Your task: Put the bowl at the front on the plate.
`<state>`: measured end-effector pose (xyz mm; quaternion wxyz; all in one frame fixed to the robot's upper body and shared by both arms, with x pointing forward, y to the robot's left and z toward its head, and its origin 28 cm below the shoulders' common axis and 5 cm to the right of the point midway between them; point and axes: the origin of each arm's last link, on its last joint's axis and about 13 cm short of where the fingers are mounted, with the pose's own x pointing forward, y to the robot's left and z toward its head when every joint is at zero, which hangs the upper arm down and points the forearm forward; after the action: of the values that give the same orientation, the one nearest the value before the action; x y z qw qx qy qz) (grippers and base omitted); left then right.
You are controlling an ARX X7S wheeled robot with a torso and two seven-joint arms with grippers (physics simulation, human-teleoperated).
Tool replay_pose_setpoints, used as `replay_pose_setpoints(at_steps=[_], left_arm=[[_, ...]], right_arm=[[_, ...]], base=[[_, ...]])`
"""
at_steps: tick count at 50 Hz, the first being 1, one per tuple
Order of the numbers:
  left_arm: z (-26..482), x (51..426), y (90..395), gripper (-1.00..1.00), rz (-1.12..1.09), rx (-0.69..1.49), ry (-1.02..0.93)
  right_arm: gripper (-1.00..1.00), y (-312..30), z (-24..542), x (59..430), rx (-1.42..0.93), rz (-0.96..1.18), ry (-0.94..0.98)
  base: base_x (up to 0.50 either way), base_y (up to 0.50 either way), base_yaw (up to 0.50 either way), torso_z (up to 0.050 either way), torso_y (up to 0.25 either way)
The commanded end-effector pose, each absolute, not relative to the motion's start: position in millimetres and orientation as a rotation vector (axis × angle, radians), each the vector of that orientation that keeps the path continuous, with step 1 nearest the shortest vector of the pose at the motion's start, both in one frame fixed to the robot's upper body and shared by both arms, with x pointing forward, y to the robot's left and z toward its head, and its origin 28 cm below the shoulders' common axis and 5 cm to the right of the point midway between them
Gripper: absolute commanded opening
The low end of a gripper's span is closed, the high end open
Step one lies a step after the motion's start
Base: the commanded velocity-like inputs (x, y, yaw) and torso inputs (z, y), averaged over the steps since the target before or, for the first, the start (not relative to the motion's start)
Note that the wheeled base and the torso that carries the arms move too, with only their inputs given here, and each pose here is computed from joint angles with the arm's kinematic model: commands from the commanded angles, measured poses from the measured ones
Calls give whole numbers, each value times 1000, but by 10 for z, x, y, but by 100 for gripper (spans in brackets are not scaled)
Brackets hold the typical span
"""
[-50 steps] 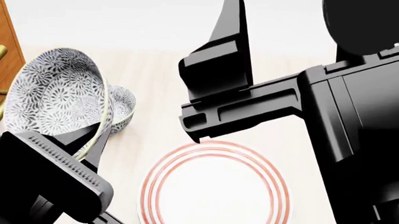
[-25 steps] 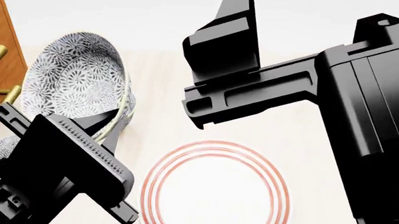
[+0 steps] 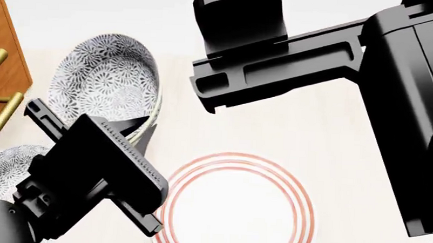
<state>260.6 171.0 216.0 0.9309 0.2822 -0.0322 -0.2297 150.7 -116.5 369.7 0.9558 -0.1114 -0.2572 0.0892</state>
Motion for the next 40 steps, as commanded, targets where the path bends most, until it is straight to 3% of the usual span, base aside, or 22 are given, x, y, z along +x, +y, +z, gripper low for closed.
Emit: replay_pose_setpoints(at_steps=[1, 40], left_arm=[[2173, 2727, 1693, -100, -465, 608, -62], [2031, 2940, 1533, -100, -641, 707, -16]], right_arm=[[100, -1155, 3748, 1509, -213, 194, -542], [100, -1149, 3780, 1494, -220, 197, -553]], base=[[0, 0, 0, 0, 0], [0, 0, 0, 0, 1]])
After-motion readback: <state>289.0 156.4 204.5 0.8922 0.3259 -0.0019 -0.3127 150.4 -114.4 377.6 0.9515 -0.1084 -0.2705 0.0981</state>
